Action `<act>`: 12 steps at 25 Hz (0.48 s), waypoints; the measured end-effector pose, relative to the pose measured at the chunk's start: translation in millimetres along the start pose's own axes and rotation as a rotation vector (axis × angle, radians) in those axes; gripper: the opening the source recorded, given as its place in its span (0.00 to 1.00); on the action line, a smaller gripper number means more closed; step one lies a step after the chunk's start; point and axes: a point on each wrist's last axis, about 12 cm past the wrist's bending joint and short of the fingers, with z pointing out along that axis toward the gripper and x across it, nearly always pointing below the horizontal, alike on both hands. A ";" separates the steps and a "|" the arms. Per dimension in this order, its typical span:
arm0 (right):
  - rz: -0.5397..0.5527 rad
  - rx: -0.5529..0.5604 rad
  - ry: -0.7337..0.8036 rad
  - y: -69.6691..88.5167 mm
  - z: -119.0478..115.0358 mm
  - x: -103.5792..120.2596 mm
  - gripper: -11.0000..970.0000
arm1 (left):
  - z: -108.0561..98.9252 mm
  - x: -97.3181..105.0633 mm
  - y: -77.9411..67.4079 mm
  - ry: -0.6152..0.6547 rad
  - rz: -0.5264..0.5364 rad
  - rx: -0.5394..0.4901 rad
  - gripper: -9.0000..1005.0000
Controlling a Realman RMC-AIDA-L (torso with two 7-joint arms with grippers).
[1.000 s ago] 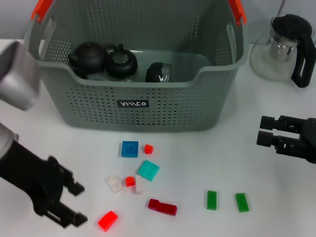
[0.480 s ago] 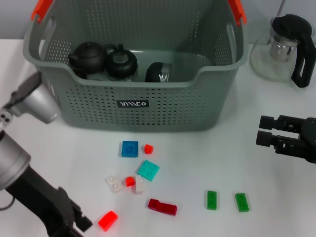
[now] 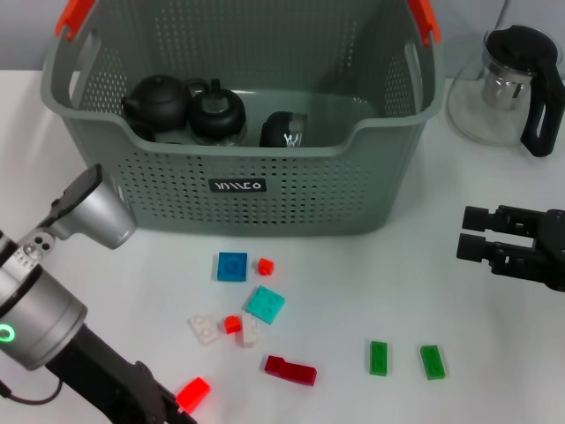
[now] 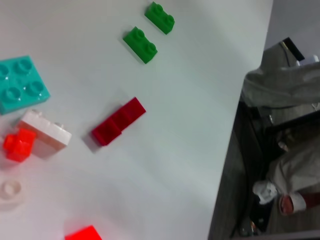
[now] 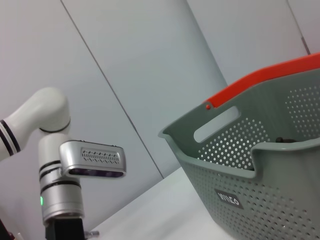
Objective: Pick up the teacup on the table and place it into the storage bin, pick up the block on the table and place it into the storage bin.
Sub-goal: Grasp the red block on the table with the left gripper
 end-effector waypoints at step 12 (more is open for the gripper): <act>0.000 0.002 0.002 -0.1 -1.2 0.4 0.70 | 12.2 12.9 6.8 -0.101 0.058 0.003 0.71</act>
